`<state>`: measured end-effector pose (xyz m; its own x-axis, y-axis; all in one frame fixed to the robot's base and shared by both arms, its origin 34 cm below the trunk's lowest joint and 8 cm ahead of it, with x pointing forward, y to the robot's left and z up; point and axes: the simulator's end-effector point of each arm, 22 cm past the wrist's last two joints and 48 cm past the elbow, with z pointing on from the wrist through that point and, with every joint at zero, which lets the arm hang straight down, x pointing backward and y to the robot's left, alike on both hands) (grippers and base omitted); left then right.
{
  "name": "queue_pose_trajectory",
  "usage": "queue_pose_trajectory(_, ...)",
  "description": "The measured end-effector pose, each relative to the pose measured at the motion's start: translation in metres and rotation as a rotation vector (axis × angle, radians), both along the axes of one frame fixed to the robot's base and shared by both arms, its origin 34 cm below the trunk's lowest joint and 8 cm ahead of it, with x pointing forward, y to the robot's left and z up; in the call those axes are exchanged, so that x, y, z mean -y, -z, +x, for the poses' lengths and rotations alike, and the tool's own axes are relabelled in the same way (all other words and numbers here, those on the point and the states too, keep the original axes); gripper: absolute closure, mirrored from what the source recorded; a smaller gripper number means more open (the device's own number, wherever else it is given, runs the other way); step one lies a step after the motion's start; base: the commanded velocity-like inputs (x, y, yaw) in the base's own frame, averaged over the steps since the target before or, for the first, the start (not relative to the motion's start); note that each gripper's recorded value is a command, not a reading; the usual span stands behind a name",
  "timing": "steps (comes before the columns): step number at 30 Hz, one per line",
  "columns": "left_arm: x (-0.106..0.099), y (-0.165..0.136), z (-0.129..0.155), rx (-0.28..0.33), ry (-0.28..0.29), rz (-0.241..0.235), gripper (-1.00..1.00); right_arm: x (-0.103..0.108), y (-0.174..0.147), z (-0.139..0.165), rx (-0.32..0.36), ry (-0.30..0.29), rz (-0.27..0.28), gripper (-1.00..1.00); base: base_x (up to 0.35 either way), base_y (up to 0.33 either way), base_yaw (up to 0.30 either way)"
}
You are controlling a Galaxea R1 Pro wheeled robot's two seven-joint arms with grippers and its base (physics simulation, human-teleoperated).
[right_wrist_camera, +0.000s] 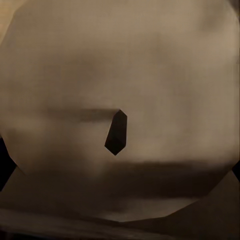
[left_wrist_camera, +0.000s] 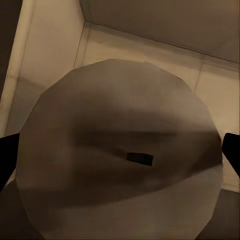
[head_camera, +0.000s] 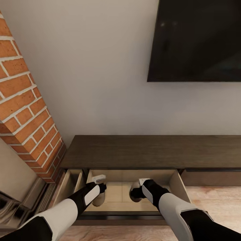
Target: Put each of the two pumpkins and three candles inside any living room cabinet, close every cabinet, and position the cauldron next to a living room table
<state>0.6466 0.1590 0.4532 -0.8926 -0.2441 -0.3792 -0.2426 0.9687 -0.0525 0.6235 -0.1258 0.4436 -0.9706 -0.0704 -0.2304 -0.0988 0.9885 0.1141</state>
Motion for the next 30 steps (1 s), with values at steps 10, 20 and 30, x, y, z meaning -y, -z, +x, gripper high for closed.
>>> queue_pose_trajectory(10,0.011,0.010,-0.010,0.014,0.006,-0.053,1.00,0.010,0.015,-0.017,0.007,0.019,-0.038,1.00,0.068,0.000,0.000)
queue_pose_trajectory(20,0.013,0.014,-0.016,0.013,0.012,-0.066,1.00,0.009,0.026,-0.030,0.036,0.024,-0.033,1.00,0.030,0.000,0.000)
queue_pose_trajectory(30,0.012,0.021,-0.020,-0.001,0.010,-0.066,1.00,0.009,0.031,-0.031,0.031,0.024,-0.032,1.00,0.000,0.000,0.000)
